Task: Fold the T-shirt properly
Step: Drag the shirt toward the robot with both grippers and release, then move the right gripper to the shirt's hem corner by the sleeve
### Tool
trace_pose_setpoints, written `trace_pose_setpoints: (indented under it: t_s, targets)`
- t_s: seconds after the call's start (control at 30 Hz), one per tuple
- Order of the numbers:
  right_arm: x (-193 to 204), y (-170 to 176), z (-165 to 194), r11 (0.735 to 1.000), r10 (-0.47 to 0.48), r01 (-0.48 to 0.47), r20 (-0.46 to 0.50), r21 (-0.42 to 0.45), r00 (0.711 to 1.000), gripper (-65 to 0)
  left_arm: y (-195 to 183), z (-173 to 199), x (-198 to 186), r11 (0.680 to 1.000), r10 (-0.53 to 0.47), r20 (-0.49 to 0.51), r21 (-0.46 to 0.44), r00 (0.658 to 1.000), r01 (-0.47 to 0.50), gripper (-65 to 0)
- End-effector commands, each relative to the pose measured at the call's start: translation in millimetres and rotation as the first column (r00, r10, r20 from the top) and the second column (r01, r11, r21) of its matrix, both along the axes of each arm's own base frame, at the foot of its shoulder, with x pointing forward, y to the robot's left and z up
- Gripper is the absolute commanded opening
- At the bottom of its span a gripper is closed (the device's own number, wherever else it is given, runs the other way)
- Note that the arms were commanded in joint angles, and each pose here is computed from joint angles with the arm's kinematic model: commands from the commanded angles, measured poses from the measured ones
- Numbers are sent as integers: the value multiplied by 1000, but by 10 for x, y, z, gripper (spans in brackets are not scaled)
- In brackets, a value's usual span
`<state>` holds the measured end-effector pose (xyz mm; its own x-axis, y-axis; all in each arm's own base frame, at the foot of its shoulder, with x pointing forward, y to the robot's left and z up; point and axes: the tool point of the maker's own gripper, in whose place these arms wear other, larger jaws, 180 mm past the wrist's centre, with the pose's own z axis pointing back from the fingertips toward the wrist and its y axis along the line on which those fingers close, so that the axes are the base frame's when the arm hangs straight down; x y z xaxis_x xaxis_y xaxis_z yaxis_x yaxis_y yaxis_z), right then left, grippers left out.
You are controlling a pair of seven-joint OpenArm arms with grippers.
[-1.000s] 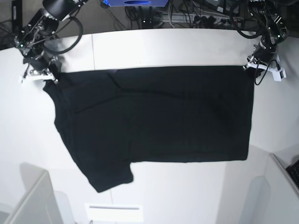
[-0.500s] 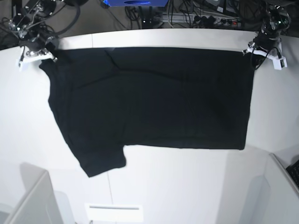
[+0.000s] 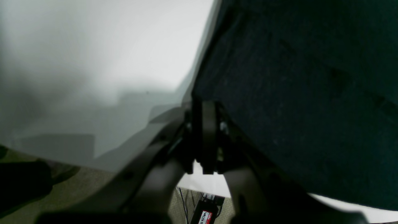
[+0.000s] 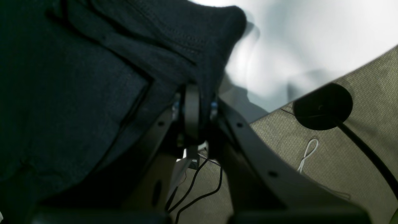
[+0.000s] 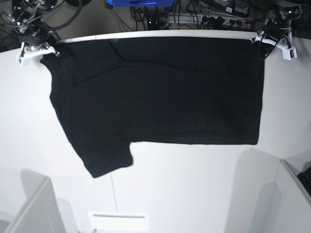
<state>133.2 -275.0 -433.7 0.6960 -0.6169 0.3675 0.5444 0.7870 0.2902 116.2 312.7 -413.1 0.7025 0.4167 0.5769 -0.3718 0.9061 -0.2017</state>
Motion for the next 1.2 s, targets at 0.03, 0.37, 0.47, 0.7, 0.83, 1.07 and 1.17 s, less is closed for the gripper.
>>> trace_pose_setpoints:
  t_s: [0.03,0.37,0.47,0.7,0.83,1.07,1.17]
  targets:
    - [48,-71,81,1000,1,0,29,-29,1000,-650,56,77,-14,1000,-5,15,22,1000,5,-650]
    - [44,-74,79,1000,1,0,26,-31,1000,-650,55,73,-30,1000,-6,12,22,1000,6,-650]
    - [39,-82,80,999,-2,3,26,-32,1000,-650,87,87,-40,1000,1,14,29,1000,-2,-650]
    - [45,-100,90,999,-8,10,34,-35,999,-407,462,295,-164,987,127,66,89,990,-133,-245]
    - [33,-143,154,998,-8,11,47,-67,999,-402,676,450,-198,974,170,100,132,980,-182,-140]
    - [175,-281,555,980,7,26,163,-199,987,-401,852,613,-179,963,188,150,167,971,-212,-142]
    - [276,-423,639,974,-44,83,184,-212,982,-401,793,740,-25,975,66,181,198,981,-102,-155]
